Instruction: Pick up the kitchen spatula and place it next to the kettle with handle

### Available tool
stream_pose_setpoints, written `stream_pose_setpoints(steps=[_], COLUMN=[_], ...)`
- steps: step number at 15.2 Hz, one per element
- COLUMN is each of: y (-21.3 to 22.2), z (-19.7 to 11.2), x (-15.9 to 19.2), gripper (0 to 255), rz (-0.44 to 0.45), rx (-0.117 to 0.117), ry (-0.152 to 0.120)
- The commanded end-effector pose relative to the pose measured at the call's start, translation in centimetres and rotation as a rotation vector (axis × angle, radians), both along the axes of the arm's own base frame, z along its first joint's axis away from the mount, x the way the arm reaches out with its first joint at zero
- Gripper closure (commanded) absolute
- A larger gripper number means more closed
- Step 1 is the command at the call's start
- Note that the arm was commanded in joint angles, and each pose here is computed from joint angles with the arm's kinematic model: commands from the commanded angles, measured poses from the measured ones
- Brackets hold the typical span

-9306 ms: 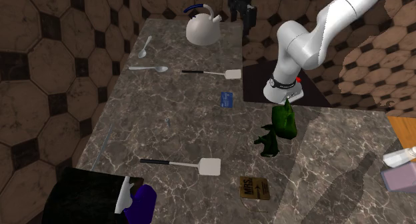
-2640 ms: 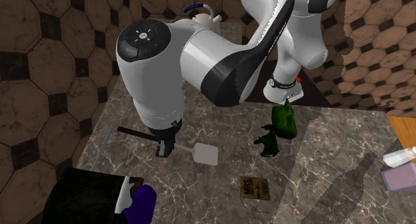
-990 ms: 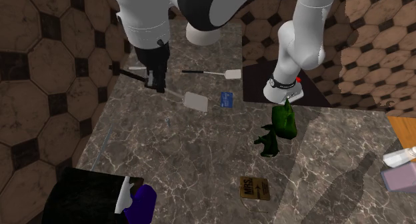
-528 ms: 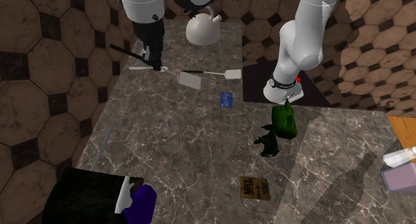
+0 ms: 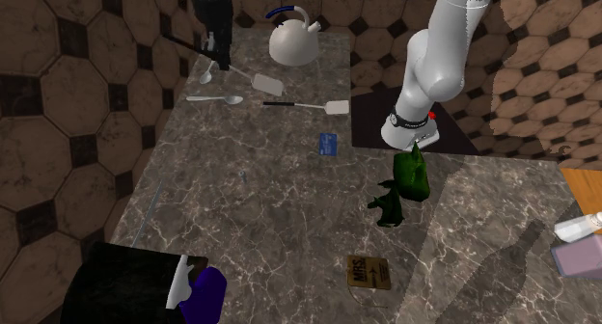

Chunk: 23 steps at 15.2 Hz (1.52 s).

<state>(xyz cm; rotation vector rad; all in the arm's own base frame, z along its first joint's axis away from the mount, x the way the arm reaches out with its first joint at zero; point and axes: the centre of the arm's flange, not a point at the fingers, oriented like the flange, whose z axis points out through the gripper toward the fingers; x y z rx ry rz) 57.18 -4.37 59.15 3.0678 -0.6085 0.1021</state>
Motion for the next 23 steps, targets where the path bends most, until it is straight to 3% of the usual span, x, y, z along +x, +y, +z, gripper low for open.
stream_pose_setpoints(steps=[1,23], y=[-2.4,-31.4], z=[-0.1,-0.1], x=[-0.1,-1.9], gripper=[255,255], rz=[0.002,0.002], rx=[0.000,0.000], ry=[0.000,0.000])
